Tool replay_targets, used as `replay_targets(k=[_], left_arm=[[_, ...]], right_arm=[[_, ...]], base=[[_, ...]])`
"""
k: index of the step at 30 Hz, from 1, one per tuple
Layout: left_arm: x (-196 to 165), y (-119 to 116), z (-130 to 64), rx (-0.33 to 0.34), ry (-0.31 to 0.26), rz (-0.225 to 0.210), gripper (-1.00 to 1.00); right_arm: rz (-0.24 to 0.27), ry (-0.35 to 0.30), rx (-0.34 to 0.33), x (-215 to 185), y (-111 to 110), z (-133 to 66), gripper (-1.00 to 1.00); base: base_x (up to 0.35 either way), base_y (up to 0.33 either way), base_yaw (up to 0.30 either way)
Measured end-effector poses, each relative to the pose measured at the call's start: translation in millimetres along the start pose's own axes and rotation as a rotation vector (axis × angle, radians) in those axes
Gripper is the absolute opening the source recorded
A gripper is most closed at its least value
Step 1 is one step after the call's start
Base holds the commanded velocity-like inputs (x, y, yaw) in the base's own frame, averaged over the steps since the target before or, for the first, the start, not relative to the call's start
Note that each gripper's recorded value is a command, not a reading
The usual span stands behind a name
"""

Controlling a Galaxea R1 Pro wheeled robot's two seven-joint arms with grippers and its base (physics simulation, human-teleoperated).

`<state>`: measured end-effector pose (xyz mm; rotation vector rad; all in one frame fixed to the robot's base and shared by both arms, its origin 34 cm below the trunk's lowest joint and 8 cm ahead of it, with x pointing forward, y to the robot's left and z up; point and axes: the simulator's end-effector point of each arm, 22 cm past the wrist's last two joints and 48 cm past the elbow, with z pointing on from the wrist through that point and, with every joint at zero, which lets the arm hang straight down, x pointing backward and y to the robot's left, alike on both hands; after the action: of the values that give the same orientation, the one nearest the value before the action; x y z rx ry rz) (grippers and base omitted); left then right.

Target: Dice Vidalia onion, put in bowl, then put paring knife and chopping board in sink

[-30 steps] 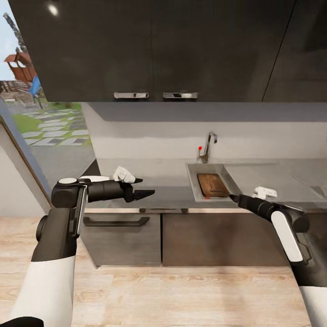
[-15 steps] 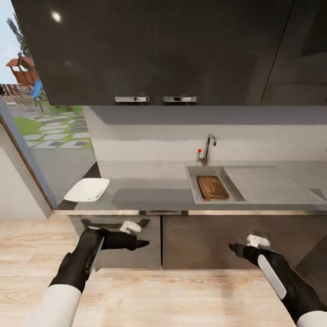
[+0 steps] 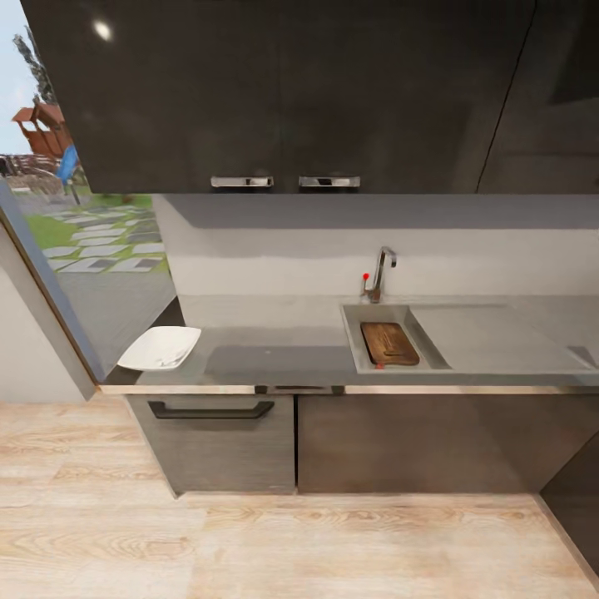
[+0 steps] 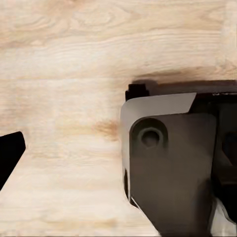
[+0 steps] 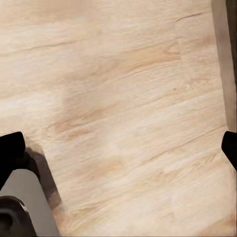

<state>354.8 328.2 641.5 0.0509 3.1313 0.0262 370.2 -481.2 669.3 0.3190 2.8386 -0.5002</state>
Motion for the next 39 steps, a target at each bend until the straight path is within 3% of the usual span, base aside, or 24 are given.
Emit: replay_targets(k=[1,2,3,7,8,9,11,12,15,19,24,39], left_arm=[[21,17,2.6,-0.029,0.027,-0.005,1.00],[68,43,7.3,-0.071,0.089,-0.020,1.00],[126,45,11.7,-0.075,0.163,-0.021,1.00],[191,51,11.7,-0.089,0.247,-0.035,1.00],[233,47,10.0,-0.088,0.303,-0.034,1.00],[252,41,8.7,-0.081,0.324,-0.032,1.00],[265,27,9.3,-0.068,0.343,-0.029,1.00],[292,4,8.1,-0.049,0.377,-0.024,1.00],[323,-9,3.7,-0.053,0.418,-0.011,1.00],[330,-7,2.8,-0.062,0.416,-0.015,1.00],[319,-7,7.6,-0.062,0.358,-0.020,1.00],[307,0,11.0,-0.070,0.305,-0.017,1.00]], right_arm=[[-0.005,0.007,0.011,13,-6,0.6,1.00],[-0.029,0.048,0.033,57,-19,0.8,1.00],[-0.038,0.074,0.040,80,-25,-0.9,1.00],[-0.077,0.166,0.060,156,-43,-9.6,1.00],[-0.098,0.217,0.068,196,-51,-17.1,1.00],[-0.106,0.238,0.068,215,-54,-22.2,1.00],[-0.115,0.262,0.066,232,-54,-26.3,1.00],[-0.124,0.290,0.062,253,-53,-32.6,1.00],[-0.141,0.341,0.058,292,-54,-45.5,1.00],[-0.152,0.372,0.051,316,-51,-54.6,1.00],[-0.143,0.373,0.043,318,-46,-55.6,1.00],[-0.139,0.373,0.036,319,-41,-56.0,1.00]], base=[[0.000,0.000,0.000],[0.000,0.000,0.000],[0.000,0.000,0.000],[0.000,0.000,0.000],[0.000,0.000,0.000],[0.000,0.000,0.000],[0.000,0.000,0.000],[0.000,0.000,0.000],[0.000,0.000,0.000],[0.000,0.000,0.000],[0.000,0.000,0.000],[0.000,0.000,0.000]])
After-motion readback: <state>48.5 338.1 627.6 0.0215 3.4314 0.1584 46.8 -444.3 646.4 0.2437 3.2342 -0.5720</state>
